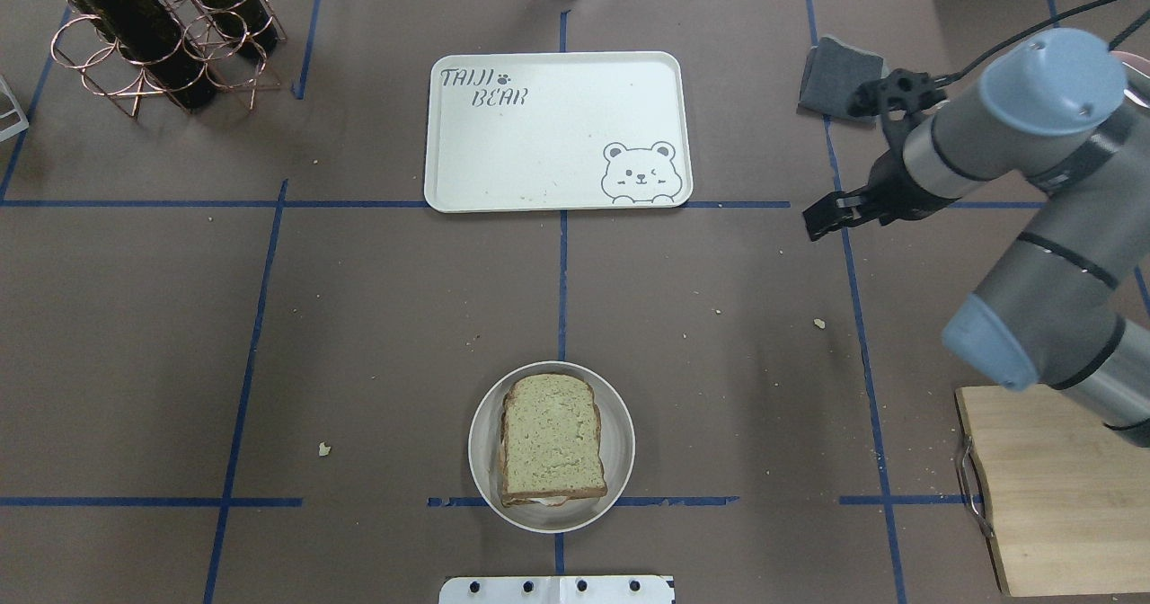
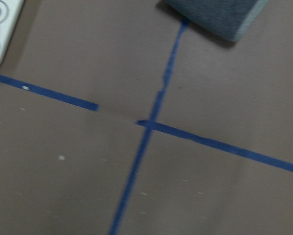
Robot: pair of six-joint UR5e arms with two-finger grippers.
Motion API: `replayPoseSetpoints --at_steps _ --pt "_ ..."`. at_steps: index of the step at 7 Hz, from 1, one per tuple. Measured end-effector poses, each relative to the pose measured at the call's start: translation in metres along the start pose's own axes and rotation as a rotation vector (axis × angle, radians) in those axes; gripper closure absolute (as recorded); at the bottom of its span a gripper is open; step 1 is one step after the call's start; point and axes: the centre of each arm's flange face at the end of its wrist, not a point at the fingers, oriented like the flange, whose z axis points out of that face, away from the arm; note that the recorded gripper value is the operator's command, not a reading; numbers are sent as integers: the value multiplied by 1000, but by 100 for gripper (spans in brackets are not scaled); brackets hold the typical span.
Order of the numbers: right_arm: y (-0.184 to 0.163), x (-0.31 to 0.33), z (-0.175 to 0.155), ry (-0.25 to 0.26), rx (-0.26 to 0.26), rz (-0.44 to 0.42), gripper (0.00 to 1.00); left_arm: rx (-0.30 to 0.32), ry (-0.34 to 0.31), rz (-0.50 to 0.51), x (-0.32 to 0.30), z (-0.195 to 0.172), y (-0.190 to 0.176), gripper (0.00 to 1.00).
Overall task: Make sandwich and place on tray
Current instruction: 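Lift the right gripper away from the plate and retract it, then move the left gripper to the plate rim and grasp the plate edge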
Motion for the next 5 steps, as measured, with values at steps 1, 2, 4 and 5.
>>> replayPoseSetpoints --at_steps 1,2,4,5 --pt "30 69 -13 23 -23 4 0 25 87 27 44 26 -6 0" --pt "69 127 -25 28 -46 52 0 -3 191 24 95 59 -6 0" --pt "148 203 -36 31 -88 140 0 -76 254 -130 205 121 -6 0" --pt "172 226 -40 34 -95 116 0 -104 256 -236 259 152 -1 6"
